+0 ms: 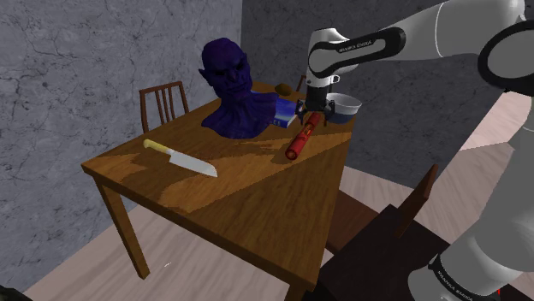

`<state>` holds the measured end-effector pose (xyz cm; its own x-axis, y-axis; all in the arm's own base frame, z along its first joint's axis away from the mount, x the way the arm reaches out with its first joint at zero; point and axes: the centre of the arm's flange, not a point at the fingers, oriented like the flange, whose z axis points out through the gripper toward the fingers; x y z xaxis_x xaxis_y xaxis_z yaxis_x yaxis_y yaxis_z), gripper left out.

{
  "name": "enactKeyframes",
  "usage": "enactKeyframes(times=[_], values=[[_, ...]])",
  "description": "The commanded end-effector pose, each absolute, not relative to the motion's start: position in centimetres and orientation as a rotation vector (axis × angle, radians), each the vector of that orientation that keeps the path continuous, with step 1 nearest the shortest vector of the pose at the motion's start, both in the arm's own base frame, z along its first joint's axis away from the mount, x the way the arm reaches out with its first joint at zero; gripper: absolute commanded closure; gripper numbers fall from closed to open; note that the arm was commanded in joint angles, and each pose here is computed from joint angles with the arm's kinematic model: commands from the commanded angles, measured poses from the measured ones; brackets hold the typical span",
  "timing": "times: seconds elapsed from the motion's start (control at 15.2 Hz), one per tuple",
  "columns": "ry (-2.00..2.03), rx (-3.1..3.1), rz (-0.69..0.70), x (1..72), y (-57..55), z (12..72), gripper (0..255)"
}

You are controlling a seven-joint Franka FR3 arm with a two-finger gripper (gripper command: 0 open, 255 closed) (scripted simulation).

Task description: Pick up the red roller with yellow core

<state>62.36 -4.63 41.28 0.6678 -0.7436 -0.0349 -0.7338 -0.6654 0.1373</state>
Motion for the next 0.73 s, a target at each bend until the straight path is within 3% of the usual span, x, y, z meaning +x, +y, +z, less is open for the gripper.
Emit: enactKeyframes(times=[0.0,0.66], values=[[-1.329,2.719,-0.143,64.8,-5.7,40.2,0],[-1.462,2.65,-0.156,67.6,-7.9,34.7,0]])
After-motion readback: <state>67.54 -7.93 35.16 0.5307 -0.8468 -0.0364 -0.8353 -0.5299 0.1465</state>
